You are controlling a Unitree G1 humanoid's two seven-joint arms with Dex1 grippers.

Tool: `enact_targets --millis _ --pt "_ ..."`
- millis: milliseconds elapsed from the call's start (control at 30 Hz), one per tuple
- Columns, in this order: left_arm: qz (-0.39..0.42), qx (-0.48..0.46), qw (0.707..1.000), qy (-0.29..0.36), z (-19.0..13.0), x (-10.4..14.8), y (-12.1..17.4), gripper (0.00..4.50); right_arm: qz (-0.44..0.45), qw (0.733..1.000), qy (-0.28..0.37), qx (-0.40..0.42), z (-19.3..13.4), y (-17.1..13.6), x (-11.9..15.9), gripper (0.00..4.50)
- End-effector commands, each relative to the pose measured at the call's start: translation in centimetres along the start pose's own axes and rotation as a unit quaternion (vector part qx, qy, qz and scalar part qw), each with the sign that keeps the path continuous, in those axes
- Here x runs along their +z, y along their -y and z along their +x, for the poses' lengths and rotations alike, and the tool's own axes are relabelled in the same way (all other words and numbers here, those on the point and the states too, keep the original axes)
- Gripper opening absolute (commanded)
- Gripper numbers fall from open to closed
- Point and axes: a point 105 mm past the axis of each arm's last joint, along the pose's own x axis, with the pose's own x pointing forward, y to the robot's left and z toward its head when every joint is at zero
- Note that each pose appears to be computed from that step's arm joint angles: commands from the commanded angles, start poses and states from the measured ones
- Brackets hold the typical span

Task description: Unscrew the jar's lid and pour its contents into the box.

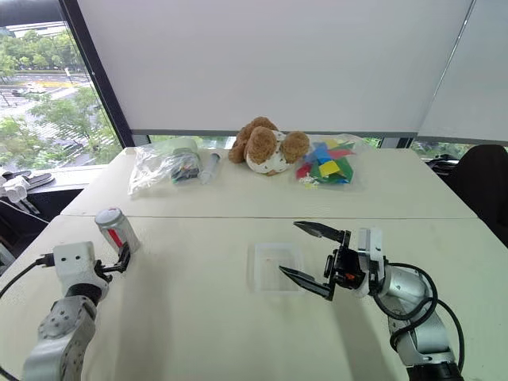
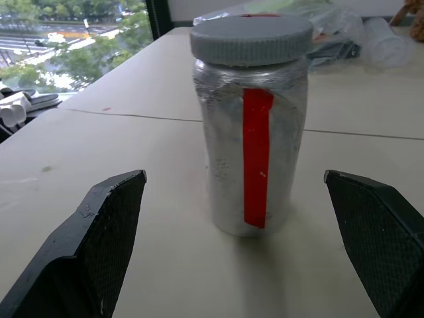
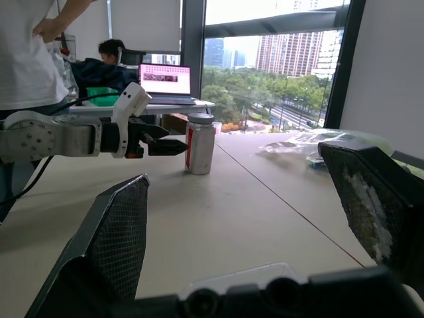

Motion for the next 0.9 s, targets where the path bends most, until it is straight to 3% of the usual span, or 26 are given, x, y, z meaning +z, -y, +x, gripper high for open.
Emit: enact_targets --millis 33,300,900 --pt "0.019 0.0 0.999 0.03 0.6 1.5 0.3 4.45 -0.025 1.0 0.015 -0.001 0.4 0.2 1.1 4.5" --pt "0.04 0.018 0.997 0.065 2.6 3.6 1.5 4.45 -0.028 0.999 0.016 0.0 0.6 0.3 1.1 4.5" --pt "0.044 0.039 0.997 0.054 2.7 3.7 0.7 4.45 -0.038 0.999 0.004 -0.028 0.0 0.6 1.0 4.5"
